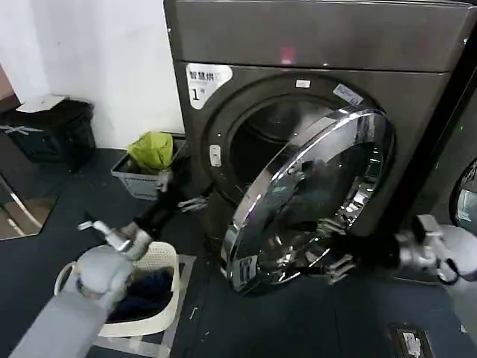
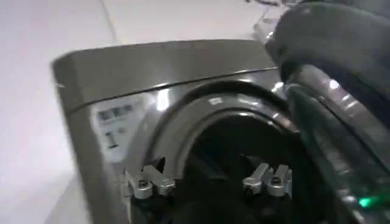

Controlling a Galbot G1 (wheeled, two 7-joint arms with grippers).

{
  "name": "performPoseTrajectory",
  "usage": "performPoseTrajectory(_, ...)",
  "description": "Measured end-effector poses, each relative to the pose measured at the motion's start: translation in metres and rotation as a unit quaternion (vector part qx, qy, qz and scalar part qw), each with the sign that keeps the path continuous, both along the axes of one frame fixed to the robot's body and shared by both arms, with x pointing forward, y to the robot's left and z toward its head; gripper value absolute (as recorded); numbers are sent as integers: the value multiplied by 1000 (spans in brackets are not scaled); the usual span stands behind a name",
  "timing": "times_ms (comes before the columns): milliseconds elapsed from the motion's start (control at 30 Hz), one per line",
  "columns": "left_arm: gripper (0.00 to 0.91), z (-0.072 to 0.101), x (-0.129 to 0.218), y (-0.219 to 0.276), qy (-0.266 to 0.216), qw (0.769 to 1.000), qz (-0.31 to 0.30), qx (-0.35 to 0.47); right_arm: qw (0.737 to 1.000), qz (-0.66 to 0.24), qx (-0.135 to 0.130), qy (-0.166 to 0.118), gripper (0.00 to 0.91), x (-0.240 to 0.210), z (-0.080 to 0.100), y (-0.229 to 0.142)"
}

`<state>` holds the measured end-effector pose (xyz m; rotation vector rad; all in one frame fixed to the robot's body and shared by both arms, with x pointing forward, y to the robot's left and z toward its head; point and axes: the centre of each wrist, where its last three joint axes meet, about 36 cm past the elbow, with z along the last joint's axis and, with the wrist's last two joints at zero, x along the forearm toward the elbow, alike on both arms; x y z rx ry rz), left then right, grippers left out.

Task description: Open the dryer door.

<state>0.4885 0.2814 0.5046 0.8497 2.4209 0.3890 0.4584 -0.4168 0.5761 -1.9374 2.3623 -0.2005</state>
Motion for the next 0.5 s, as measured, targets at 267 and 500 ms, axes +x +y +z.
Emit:
performPoseTrajectory(267,907,2,14,-34,-12,998,-56,-4,993,-114,23,-28,907,-74,-6,-44)
performPoseTrajectory(500,907,-3,16,-59,-22,995,-102,-5,958,-276,39,-62,907,-162,-11,-86)
